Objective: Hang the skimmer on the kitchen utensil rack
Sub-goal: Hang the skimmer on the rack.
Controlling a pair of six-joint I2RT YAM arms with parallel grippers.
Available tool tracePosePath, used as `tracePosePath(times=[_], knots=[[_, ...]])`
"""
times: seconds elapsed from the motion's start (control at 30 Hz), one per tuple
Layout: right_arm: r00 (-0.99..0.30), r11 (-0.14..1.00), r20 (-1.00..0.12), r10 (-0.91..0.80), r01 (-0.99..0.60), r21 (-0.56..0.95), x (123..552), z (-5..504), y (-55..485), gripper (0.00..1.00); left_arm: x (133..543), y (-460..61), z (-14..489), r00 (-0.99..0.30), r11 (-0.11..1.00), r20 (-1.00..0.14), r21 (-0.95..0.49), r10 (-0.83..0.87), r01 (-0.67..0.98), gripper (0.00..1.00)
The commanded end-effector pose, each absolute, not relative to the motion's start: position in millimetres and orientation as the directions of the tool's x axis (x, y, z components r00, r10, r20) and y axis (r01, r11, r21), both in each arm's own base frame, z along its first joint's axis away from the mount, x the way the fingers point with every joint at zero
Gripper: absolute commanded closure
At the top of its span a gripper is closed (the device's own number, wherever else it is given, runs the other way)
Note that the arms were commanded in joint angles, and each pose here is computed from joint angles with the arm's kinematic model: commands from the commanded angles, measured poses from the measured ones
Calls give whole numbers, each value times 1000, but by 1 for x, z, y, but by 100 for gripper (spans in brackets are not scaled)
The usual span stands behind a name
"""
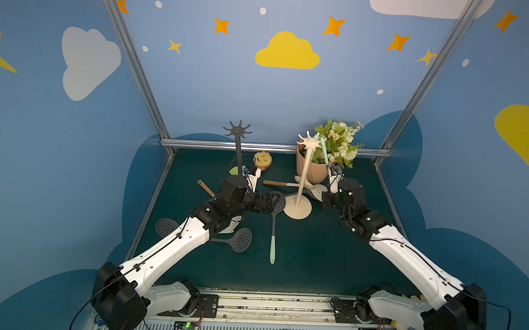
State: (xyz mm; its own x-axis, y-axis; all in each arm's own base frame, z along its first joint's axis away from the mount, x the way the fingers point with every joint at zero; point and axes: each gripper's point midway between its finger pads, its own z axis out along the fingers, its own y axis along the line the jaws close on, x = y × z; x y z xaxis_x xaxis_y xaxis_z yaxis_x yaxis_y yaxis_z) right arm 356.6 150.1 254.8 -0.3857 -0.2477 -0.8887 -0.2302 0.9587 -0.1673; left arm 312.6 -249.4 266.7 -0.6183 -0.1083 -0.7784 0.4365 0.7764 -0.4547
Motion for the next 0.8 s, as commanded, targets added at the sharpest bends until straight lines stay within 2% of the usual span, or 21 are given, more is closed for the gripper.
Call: tracePosePath(times=[0.0, 0.2, 0.3, 0.4, 0.47, 0.6, 0.77], knots=[[-369, 950, -883, -290, -224, -219, 362, 252, 155, 100, 313, -250, 263, -627, 774, -772, -461, -108, 433, 0], [-388, 943, -866, -316, -230, -241, 364, 241, 158, 100, 314, -250, 262, -627, 775, -771, -461, -110, 432, 0], [-391, 944, -868, -307, -240, -226, 362, 240, 160, 87, 315, -250, 261, -629, 776, -770, -461, -108, 430, 0], [-388, 943, -874, -292, -269, -195, 359, 242, 165, 71, 315, -250, 261, -628, 777, -770, -459, -107, 430, 0], [-387, 944, -880, -277, -282, -173, 355, 245, 168, 64, 315, -250, 260, -630, 778, -769, -459, -108, 428, 0], [-403, 958, -890, -214, -265, -110, 348, 246, 165, 56, 316, -251, 258, -631, 780, -768, -457, -104, 428, 0], [-438, 973, -893, -109, -232, -5, 338, 231, 157, 51, 318, -250, 255, -637, 787, -765, -452, -100, 419, 0]])
